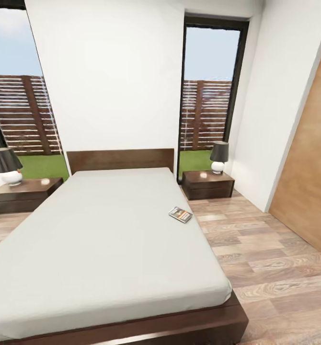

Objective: In the bedroom, move the book from the bed onto either nightstand, and place the two sandals side by side next to the bed.

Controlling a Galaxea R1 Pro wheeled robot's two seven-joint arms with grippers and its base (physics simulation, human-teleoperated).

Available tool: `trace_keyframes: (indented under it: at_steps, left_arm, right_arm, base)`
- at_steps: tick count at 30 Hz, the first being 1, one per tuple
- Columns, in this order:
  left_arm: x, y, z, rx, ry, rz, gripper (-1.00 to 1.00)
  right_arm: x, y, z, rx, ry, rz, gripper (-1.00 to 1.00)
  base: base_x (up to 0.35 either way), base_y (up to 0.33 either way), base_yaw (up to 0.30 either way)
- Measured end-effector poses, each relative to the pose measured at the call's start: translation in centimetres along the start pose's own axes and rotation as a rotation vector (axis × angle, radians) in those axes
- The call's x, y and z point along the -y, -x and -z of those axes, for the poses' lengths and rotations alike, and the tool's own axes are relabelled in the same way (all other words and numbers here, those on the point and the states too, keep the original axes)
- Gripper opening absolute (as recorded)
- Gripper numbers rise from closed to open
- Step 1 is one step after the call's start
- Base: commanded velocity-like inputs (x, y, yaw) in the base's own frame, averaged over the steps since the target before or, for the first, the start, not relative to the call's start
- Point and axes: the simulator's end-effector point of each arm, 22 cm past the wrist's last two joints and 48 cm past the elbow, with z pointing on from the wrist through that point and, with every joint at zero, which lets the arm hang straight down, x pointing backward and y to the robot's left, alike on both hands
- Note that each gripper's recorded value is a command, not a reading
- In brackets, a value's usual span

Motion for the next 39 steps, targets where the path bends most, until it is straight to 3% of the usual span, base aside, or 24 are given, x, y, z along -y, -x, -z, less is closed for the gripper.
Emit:
trace_keyframes:
  at_steps: [17, 27, 31, 34, 39]
  left_arm:
    - [-0.2, 2.3, 0.1, 0.048, 0.005, -0.005, 1.00]
    - [-0.4, 4.4, 0.2, 0.092, 0.012, -0.003, 1.00]
    - [-0.1, 6.7, 0.5, 0.134, 0.010, -0.002, 1.00]
    - [0.7, 10.8, 1.0, 0.165, -0.001, -0.002, 1.00]
    - [1.6, 14.7, 1.6, 0.138, -0.010, -0.004, 1.00]
  right_arm:
    - [0.7, 0.2, 0.0, 0.005, -0.042, -0.039, 1.00]
    - [0.8, 2.8, 0.1, 0.054, -0.045, -0.060, 1.00]
    - [1.4, 4.7, 0.3, 0.082, -0.070, -0.101, 1.00]
    - [2.8, 8.0, 1.1, 0.093, -0.141, -0.133, 1.00]
    - [0.9, 11.8, 2.3, 0.096, -0.138, -0.139, 1.00]
  base:
    - [0.000, 0.000, -0.283]
    - [0.000, 0.000, -0.284]
    - [0.000, 0.000, -0.284]
    - [0.000, 0.000, -0.285]
    - [0.000, 0.000, -0.285]
